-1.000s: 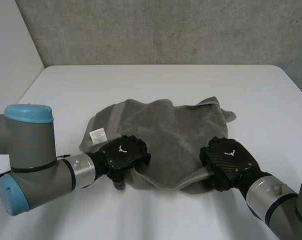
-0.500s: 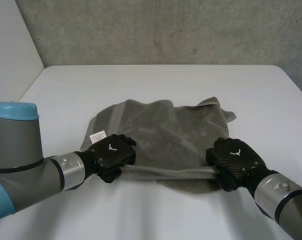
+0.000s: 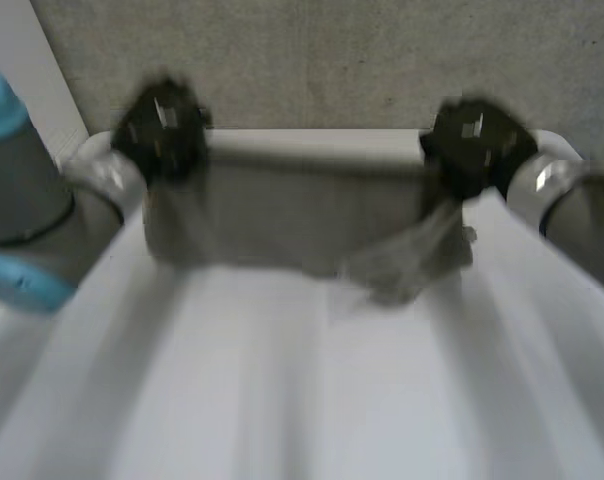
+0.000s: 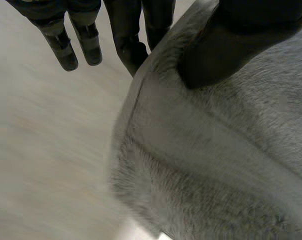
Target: Fold the towel.
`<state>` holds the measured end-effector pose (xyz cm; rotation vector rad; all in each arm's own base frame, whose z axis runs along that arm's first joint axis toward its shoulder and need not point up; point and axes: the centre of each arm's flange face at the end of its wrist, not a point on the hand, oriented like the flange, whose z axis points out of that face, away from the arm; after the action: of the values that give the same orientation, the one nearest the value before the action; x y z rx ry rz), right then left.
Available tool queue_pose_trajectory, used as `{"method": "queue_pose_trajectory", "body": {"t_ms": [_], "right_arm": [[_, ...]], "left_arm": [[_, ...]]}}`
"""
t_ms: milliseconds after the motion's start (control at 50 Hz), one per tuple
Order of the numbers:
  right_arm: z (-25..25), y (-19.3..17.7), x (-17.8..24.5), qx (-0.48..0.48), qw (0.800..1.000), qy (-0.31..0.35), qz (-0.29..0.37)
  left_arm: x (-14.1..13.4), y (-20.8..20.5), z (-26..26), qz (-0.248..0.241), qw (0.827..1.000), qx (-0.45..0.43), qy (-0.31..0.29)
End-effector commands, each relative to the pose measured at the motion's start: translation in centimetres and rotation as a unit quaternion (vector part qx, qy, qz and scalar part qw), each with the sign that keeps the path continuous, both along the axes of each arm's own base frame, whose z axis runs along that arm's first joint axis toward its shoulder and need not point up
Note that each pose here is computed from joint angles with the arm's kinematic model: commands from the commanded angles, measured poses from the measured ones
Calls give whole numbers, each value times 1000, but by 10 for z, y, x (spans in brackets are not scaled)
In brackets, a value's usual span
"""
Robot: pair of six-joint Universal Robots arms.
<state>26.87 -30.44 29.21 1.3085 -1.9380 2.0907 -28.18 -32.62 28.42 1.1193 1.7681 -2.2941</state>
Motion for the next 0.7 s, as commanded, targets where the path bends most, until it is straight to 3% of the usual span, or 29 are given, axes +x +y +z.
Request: {"method": "queue_pose_trajectory", "body": {"t_ms": [20,60,100,240,280,360,400,460,620,700], "right_arm": [[177,5,17,-277,950,-147,-11],[195,10,14,-305,935,-181,-1],[195,13,12,-301,935,-188,6],[138,15,16,-212,965,-147,44],[99,9,15,-163,979,-114,46],[60,8,10,-113,990,-76,43],[13,19,9,-58,996,-32,66],[-9,27,8,-33,996,-11,83],[-136,72,1,108,984,69,125],[-160,78,-1,135,980,82,122]], "left_arm": [[-6,15,141,10,960,-251,124],[4,39,189,2,932,-327,158],[7,38,191,-4,930,-332,158],[5,20,138,-33,957,-263,122],[10,4,88,-26,975,-201,94],[22,-9,33,-4,989,-130,68],[35,-14,-21,14,997,-58,45],[39,-14,-44,16,999,-30,35],[34,16,-142,-4,996,70,-60],[22,32,-166,-27,991,94,-92]]}}
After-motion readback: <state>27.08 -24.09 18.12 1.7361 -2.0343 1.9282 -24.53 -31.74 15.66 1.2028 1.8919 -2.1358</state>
